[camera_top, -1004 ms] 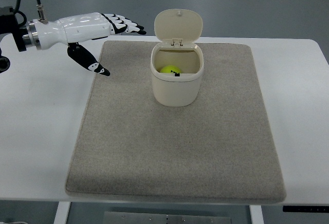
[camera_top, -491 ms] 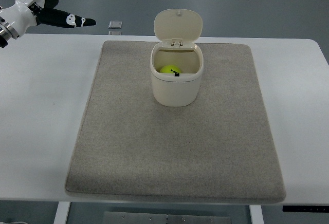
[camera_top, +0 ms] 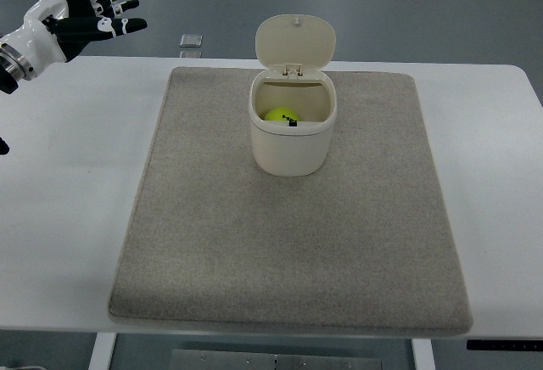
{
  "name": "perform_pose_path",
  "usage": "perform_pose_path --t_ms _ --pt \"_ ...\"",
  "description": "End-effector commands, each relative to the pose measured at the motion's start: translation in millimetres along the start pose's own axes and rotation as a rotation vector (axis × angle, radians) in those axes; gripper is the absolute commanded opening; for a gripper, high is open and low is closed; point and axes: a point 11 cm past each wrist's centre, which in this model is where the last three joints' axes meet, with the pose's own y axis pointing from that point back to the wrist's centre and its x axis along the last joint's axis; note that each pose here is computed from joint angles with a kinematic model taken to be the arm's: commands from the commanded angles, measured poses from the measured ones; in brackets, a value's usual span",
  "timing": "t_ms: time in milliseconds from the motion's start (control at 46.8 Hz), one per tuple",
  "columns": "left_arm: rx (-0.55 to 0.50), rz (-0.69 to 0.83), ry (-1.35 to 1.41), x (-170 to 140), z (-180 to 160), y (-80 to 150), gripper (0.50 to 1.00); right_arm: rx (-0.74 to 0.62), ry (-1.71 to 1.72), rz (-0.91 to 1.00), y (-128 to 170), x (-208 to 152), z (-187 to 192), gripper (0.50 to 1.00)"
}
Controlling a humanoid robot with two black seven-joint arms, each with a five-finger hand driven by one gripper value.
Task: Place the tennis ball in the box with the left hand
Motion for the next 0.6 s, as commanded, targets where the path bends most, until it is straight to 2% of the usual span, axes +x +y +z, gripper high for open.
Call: perform_pose_path --t_ms 0,171,406,577 --pt "0.043 0.020 0.082 3.0 -8.2 -3.4 0.992 0.000 0.000 0.000 0.0 0.0 0.0 0.901" --pt "0.104 0.033 0.225 4.0 -16.1 -5.6 0.992 0.000 0.000 0.000 0.0 0.0 0.0 0.901" --pt "0.158 -0.030 0.437 7.4 -19.7 -7.3 0.992 0.000 0.000 0.000 0.0 0.0 0.0 0.903" --pt "0.177 -0.049 0.507 3.1 -29.1 -19.1 0.992 0.000 0.000 0.000 0.0 0.0 0.0 0.901"
